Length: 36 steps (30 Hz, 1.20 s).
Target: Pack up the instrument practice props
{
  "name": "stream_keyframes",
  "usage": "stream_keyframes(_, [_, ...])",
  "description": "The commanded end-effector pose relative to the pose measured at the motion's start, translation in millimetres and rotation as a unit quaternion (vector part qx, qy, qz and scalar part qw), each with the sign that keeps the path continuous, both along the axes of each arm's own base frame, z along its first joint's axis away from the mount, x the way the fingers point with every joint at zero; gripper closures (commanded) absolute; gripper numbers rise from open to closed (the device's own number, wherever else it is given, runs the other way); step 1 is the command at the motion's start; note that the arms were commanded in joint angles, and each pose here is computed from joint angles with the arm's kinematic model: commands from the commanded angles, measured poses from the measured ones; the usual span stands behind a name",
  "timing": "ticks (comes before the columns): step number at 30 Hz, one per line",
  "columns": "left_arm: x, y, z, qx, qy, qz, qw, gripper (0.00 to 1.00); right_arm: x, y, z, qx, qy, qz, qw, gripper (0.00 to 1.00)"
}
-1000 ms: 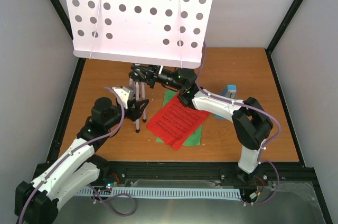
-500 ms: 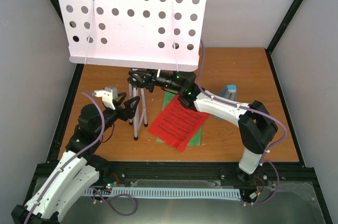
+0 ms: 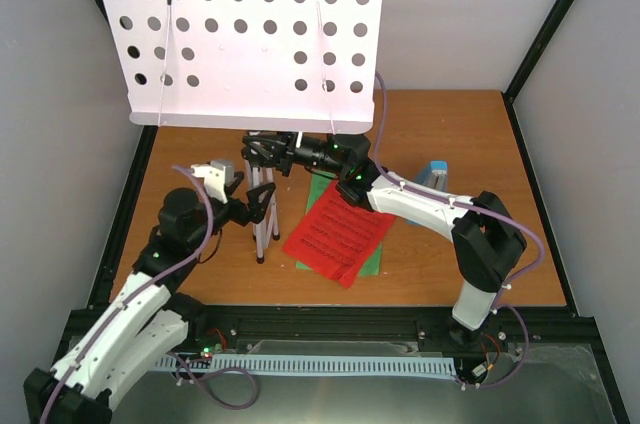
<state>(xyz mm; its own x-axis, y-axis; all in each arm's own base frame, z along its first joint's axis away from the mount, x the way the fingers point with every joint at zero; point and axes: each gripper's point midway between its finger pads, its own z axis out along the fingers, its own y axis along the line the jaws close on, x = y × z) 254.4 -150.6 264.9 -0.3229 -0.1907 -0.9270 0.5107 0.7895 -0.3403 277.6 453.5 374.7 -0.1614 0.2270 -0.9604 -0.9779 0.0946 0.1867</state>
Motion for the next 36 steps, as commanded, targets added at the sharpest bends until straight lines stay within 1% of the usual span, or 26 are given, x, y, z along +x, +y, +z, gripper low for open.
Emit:
stream_keyframes(1, [19.0, -3.0, -11.5, 0.004, -0.013, 0.011, 1.0, 0.0, -26.6, -17.1, 59.1, 0.069, -0.036, 0.015, 0.997, 0.97])
stream_keyframes(5, [23.2, -17.6, -23.3, 0.005, -0.028, -0.026, 0.999, 0.01, -26.7, -16.9, 58.4, 0.069, -0.034, 0.016, 0.997, 0.97])
stream_keyframes(7, [24.5, -20.4, -24.8, 0.006, -0.036, -0.032, 0.999, 0.05, -25.9, -17.9, 59.9, 0.07, -0.034, 0.012, 0.997, 0.97])
stream_keyframes(8, [24.7, -20.2, -26.5, 0.006, -0.039, -0.032, 0.999, 0.09, -25.7, -18.2, 60.1, 0.069, -0.034, 0.01, 0.997, 0.97])
stream_keyframes(10, [25.0, -17.7, -31.2, 0.004, -0.04, -0.024, 0.999, 0.21, -23.4, -19.2, 61.0, 0.071, -0.032, 0.003, 0.997, 0.97])
stream_keyframes(18, [22.9, -18.3, -50.9, 0.007, -0.017, -0.028, 0.999, 0.48, -6.0, -19.3, 57.9, 0.074, -0.011, -0.037, 0.997, 0.97])
stream_keyframes(19, [23.1, -17.8, -49.8, 0.007, -0.016, -0.026, 1.0, 0.54, -3.6, -18.9, 59.1, 0.074, -0.011, -0.042, 0.996, 0.97])
stream_keyframes(22, [22.6, -14.9, -39.9, 0.009, -0.024, -0.019, 0.999, 0.63, 11.8, -16.6, 68.4, 0.071, 0.001, -0.057, 0.996, 0.97])
stream_keyframes(27, [15.9, -8.4, -11.6, 0.006, -0.032, -0.009, 0.999, 0.8, 40.6, -16.3, 80.5, 0.064, 0.033, -0.089, 0.993, 0.97])
stream_keyframes(30, [5.1, -11.2, -0.8, -0.001, -0.011, -0.027, 1.0, 0.86, 64.9, -9.1, 66.0, 0.029, 0.068, -0.115, 0.991, 0.97])
stream_keyframes(32, [-1.5, -15.9, 3.9, -0.009, 0.01, -0.046, 0.999, 0.9, 79.7, -7.5, 47.4, 0.01, 0.101, -0.127, 0.987, 0.97])
stream_keyframes(34, [-6.5, -21.9, 3.5, -0.024, 0.04, -0.065, 0.997, 0.97, 92.8, -8.9, 23.5, 0.004, 0.126, -0.145, 0.981, 0.97])
stream_keyframes(36, [-9.6, -28.0, -2.5, -0.038, 0.075, -0.081, 0.993, 1.0, 106.1, -10.7, -10.2, -0.007, 0.152, -0.173, 0.973, 0.97])
